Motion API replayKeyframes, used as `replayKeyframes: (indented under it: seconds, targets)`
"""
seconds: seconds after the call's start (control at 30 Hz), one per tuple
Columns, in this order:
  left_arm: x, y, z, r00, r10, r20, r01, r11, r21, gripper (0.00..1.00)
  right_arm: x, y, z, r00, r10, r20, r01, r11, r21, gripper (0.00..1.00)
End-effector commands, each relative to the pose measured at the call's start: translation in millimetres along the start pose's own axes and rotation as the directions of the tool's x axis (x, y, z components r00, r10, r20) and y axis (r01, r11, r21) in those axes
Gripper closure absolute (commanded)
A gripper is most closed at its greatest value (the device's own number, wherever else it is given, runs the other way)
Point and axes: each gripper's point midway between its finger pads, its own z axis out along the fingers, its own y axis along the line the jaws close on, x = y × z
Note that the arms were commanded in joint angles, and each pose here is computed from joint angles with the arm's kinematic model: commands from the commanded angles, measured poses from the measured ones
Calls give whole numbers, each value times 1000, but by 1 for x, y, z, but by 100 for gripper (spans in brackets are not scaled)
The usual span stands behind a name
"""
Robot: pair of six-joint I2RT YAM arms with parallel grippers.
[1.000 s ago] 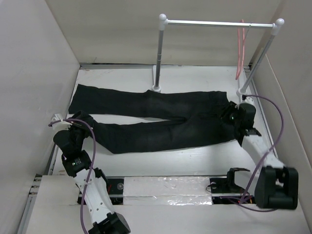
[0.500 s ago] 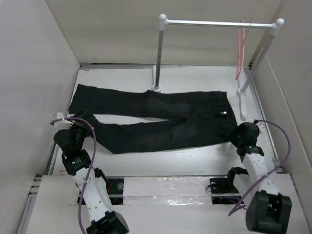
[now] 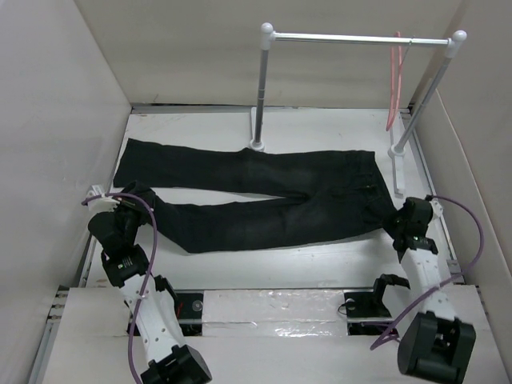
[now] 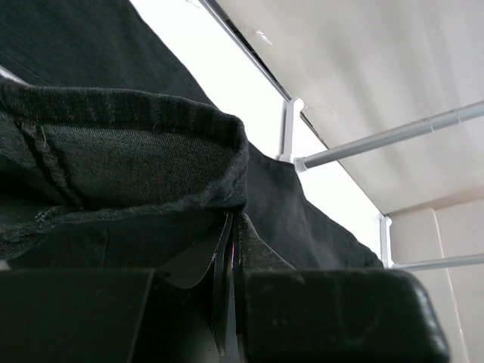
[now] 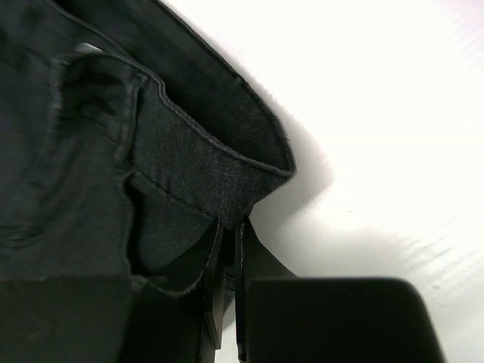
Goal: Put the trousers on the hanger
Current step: Fold the trousers at the center of the board.
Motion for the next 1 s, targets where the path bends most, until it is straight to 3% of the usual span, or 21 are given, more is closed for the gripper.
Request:
replayKeyframes:
  seconds: [0.0, 0.2, 0.3, 0.37, 0.57, 0.63, 0.8, 0.97]
  targets:
    - [-16, -11, -1, 999, 24, 46, -25, 1000, 8, 100, -55, -8, -31, 984, 2, 179, -13, 998, 58, 99]
    - [-22, -17, 9, 992, -113, 59, 110, 993, 47, 100, -79, -36, -77, 969, -45, 243, 3, 985, 172, 100]
    - [-34, -11, 8, 993, -78, 88, 81, 996, -31, 100, -81, -24, -89, 966, -31, 257, 3, 994, 108, 98]
    - [-51, -7, 3, 986, -46, 163, 63, 993, -101, 100, -86, -21, -96, 964, -39, 262, 12, 995, 102, 95]
    - [-82, 7, -5, 956, -5, 293, 73, 972, -223, 100, -113, -10, -79, 963, -92, 253, 58, 989, 138, 95]
    - [-84, 16, 1, 953, -41, 299, 121, 960, -254, 100, -142, 4, -80, 949, -89, 301, 50, 990, 134, 96]
    - [-98, 35, 17, 941, -80, 328, 195, 922, -334, 100, -179, 26, -47, 959, -147, 241, 93, 971, 222, 98]
    - [-111, 49, 33, 940, -80, 331, 215, 893, -395, 100, -212, 78, -29, 943, -180, 278, 134, 975, 177, 98]
